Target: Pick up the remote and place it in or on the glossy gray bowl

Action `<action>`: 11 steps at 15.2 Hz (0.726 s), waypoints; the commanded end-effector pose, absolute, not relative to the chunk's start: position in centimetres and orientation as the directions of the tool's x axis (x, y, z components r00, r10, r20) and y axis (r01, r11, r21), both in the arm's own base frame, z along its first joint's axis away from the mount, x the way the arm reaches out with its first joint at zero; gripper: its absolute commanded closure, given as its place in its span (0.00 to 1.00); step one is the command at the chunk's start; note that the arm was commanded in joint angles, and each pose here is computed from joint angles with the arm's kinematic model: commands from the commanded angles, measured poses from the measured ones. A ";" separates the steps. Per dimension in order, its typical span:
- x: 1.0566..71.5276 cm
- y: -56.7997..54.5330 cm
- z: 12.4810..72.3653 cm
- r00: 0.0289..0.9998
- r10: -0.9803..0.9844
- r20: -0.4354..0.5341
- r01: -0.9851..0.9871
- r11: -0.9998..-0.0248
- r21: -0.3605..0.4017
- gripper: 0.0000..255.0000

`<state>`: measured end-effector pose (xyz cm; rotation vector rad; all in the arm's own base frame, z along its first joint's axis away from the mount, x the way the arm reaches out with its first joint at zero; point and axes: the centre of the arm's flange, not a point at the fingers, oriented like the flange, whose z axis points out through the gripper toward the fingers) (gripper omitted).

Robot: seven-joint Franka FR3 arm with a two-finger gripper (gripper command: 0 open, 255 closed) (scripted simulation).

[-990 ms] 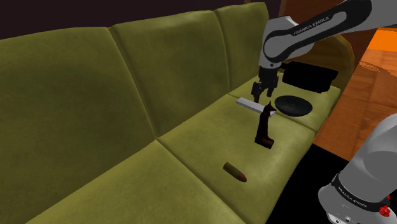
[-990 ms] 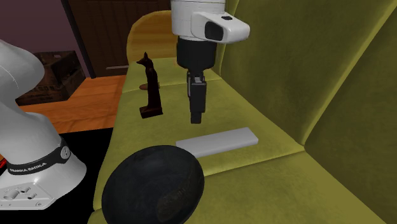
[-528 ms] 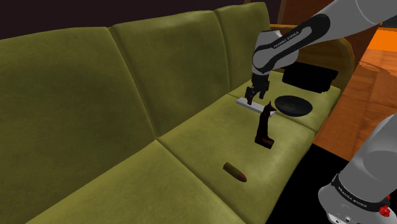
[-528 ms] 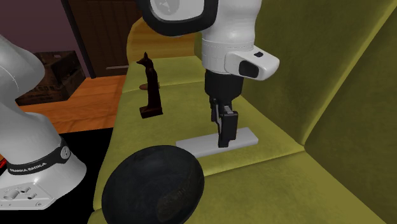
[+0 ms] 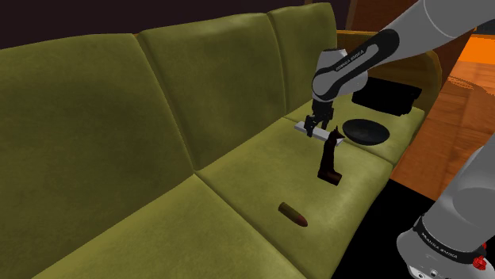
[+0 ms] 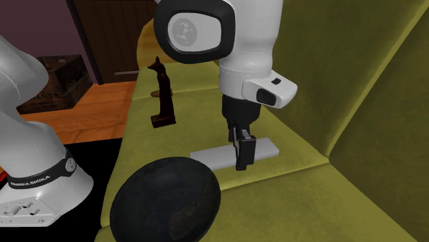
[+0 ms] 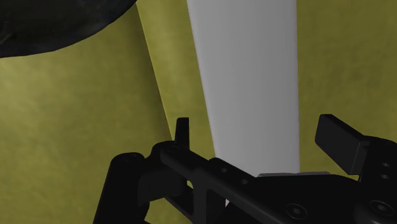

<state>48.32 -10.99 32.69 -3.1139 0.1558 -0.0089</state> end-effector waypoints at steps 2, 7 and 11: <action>48.3 -11.0 32.6 0.995 -0.100 0.005 -0.100 -0.995 -0.024 0.00; 48.3 -11.0 32.6 0.995 -0.100 0.005 -0.100 -0.995 -0.024 1.00; 48.3 -11.0 32.6 0.995 -0.100 0.005 -0.100 -0.995 -0.024 1.00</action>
